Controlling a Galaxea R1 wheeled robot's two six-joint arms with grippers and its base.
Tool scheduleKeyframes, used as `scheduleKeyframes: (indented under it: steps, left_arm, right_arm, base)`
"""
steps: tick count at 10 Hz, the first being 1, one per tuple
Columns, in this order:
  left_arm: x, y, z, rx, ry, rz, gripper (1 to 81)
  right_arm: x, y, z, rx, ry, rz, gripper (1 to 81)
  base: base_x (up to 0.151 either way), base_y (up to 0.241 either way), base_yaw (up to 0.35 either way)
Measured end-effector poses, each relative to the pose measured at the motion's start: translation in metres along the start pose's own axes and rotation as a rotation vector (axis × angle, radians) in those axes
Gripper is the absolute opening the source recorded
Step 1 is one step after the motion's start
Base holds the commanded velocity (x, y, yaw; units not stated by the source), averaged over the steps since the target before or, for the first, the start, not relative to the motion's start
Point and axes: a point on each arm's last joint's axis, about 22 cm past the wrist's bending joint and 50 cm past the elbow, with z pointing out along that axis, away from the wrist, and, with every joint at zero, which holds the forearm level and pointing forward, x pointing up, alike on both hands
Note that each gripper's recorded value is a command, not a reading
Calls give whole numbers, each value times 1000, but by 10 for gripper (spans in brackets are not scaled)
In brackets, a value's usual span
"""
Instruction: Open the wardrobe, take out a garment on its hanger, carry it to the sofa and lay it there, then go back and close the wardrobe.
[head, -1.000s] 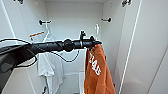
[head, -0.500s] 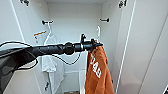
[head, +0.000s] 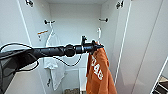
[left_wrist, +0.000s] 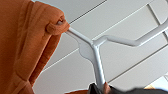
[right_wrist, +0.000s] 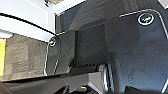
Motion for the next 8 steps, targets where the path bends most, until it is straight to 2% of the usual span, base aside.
scheduleKeyframes:
  steps: [2, 5, 7, 8]
  left_arm:
    - [-8, -27, 0, 13, 1, -33, 10]
    - [-19, -31, 0, -3, 2, -34, 10]
    - [-34, -50, -3, 12, -9, -61, 10]
    - [-40, -57, -5, 15, -12, -72, 10]
  right_arm:
    - [16, 0, 2, 1, 17, -7, 811]
    - [-4, 0, 0, -1, -8, -1, 811]
    - [10, 0, 1, 1, 14, -7, 811]
    - [6, 0, 1, 1, 9, -6, 811]
  base:
    - [-119, 0, 0]
    - [-119, 0, 0]
    - [-125, 0, 0]
    - [-126, 0, 0]
